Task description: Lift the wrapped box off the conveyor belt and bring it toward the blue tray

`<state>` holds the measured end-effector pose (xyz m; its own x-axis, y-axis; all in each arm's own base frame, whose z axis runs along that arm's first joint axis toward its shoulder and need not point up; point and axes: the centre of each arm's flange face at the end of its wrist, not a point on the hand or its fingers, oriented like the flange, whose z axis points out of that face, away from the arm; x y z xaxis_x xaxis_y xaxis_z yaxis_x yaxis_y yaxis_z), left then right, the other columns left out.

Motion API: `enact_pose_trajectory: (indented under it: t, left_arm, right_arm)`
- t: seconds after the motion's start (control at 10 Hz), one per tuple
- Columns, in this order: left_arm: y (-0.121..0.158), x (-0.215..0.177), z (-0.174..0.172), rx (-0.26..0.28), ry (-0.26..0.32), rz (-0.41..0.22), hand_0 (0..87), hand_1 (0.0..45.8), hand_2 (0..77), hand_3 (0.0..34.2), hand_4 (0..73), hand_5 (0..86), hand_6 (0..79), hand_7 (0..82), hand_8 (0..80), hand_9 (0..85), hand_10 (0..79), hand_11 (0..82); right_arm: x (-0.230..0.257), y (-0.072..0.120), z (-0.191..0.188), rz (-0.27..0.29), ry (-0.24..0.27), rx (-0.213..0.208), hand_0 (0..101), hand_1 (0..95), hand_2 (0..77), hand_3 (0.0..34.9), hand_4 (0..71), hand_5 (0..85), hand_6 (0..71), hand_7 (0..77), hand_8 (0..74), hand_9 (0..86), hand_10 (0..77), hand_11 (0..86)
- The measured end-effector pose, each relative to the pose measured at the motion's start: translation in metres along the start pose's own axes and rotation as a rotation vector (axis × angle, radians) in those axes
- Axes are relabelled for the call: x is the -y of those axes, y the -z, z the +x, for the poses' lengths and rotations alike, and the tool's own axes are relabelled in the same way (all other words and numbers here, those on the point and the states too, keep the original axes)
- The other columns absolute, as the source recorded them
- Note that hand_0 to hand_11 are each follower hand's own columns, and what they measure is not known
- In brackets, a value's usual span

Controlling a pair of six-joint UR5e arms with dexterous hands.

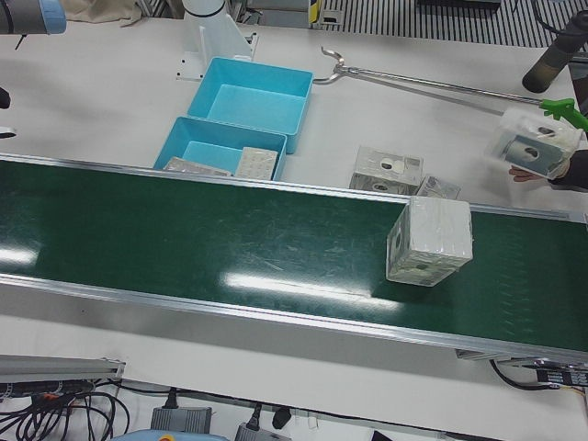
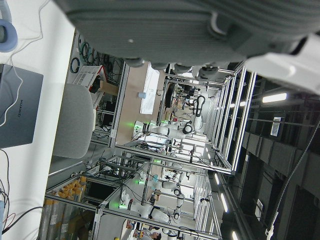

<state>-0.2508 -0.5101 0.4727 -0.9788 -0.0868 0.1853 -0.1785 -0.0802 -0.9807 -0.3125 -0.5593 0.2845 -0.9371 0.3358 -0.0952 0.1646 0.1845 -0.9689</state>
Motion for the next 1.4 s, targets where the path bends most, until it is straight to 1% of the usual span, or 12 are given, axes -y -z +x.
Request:
enact_pose_trajectory:
  t: [0.1,0.4,0.5,0.6,1.3,1.4]
  left_arm:
    - [0.0000,0.0000,0.0000,0.000,0.000,0.000,0.0,0.0,0.5,0.0,0.0,1.1,0.5,0.5,0.5,0.0,0.5,0.5]
    - [0.0000,0.0000,0.0000,0.000,0.000,0.000,0.0,0.0,1.1,0.0,0.0,1.1,0.5,0.5,0.5,0.0,0.5,0.5]
    - [0.0000,0.0000,0.0000,0.000,0.000,0.000,0.0,0.0,1.1,0.0,0.0,1.1,0.5,0.5,0.5,0.0,0.5,0.5]
    - [0.0000,0.0000,0.0000,0.000,0.000,0.000,0.0,0.0,1.1,0.0,0.0,1.1,0.5,0.5,0.5,0.5,0.5,0.5]
    - [0.0000,0.0000,0.0000,0.000,0.000,0.000,0.0,0.0,1.1,0.0,0.0,1.1,0.5,0.5,0.5,0.0,0.5,0.5]
    - [0.0000,0.0000,0.0000,0.000,0.000,0.000,0.0,0.0,1.1,0.0,0.0,1.1,0.5,0.5,0.5,0.5,0.5,0.5]
  right_arm:
    - [0.0011,-0.0008,-0.0003,0.000,0.002,0.001,53,20.2,10.9,0.0,10.9,12.0,4.4,5.5,0.0,1.6,0.0,0.5]
    - [0.0035,-0.0027,-0.0009,0.003,0.007,0.003,53,20.2,10.9,0.0,10.9,12.0,4.4,5.5,0.0,1.6,0.0,0.5]
    - [0.0038,-0.0028,-0.0011,0.004,0.007,0.003,53,20.2,9.8,0.0,10.9,12.0,4.4,5.5,0.0,1.6,0.0,0.5]
    - [0.0038,-0.0029,-0.0012,0.004,0.007,0.003,53,20.2,9.8,0.0,9.8,12.0,4.4,5.5,0.0,1.6,0.0,0.5]
    - [0.0047,-0.0029,-0.0015,0.005,0.010,0.004,52,20.2,10.4,0.0,9.8,12.0,3.8,5.5,0.0,1.6,0.0,0.5]
    - [0.0051,-0.0033,-0.0011,0.004,0.012,0.004,51,18.5,10.9,0.0,9.8,11.5,4.4,5.5,0.0,2.7,0.0,0.5]
